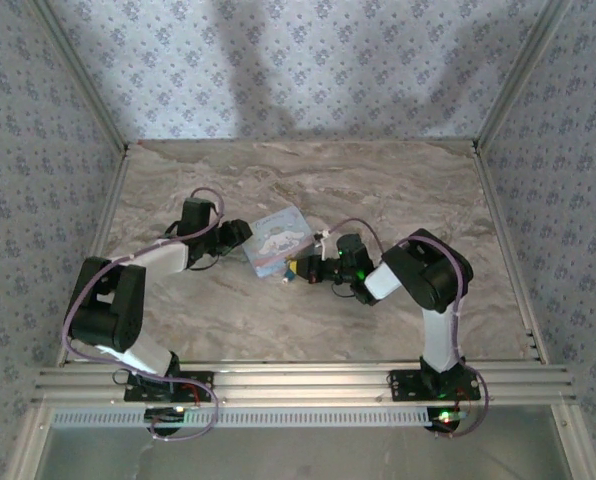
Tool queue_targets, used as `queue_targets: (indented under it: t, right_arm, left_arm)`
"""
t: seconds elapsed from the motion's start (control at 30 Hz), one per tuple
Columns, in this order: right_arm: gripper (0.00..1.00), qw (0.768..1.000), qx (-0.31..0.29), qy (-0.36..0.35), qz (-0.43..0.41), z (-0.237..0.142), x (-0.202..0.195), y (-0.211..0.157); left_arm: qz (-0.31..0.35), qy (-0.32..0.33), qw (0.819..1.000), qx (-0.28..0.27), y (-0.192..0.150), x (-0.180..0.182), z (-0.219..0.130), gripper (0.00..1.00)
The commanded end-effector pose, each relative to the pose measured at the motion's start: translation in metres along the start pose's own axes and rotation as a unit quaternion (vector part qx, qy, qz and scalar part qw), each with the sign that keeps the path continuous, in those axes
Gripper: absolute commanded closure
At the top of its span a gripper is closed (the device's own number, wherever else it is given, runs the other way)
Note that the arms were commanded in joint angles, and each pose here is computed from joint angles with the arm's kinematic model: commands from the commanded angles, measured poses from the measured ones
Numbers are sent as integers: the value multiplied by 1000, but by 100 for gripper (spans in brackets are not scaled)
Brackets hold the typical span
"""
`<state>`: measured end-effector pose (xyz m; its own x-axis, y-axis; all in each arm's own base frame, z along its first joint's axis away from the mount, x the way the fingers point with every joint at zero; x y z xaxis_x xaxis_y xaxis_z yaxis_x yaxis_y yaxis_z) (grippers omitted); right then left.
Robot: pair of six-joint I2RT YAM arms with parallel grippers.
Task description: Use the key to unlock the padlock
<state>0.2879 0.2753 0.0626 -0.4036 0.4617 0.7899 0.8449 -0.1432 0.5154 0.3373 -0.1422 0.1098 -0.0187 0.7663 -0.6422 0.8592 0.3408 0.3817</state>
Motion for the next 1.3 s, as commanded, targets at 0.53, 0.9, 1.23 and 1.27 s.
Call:
queue_targets:
  t: [0.53, 0.9, 1.23, 1.27]
  right_arm:
    - [100, 996, -80, -16, 32, -24, 1, 29]
    - [100, 995, -87, -49, 16, -46, 2, 29]
    - [100, 989, -28, -140, -35, -93, 26, 16]
    - [100, 988, -18, -152, -39, -99, 29, 16]
  left_arm:
    - [-25, 79, 993, 83, -47, 34, 5, 51]
    - [-6, 52, 997, 55, -24, 7, -9, 35]
    - [53, 67, 996, -37, 17, -25, -61, 27]
    - [63, 77, 994, -53, 20, -25, -68, 27]
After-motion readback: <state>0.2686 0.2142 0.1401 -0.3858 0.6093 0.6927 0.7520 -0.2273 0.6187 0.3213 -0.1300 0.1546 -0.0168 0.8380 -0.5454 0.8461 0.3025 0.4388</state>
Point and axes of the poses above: each hand's point on the last joint's axis, 136 mm out from that joint toward the fingers, its own z axis out along the fingers, its own x axis along the line the jaws close on, y = z × x, the point moved 5 cm from there along -z, back along the fingers, and after that the axes turned 6 degrees about z, right-handed, at the moved point
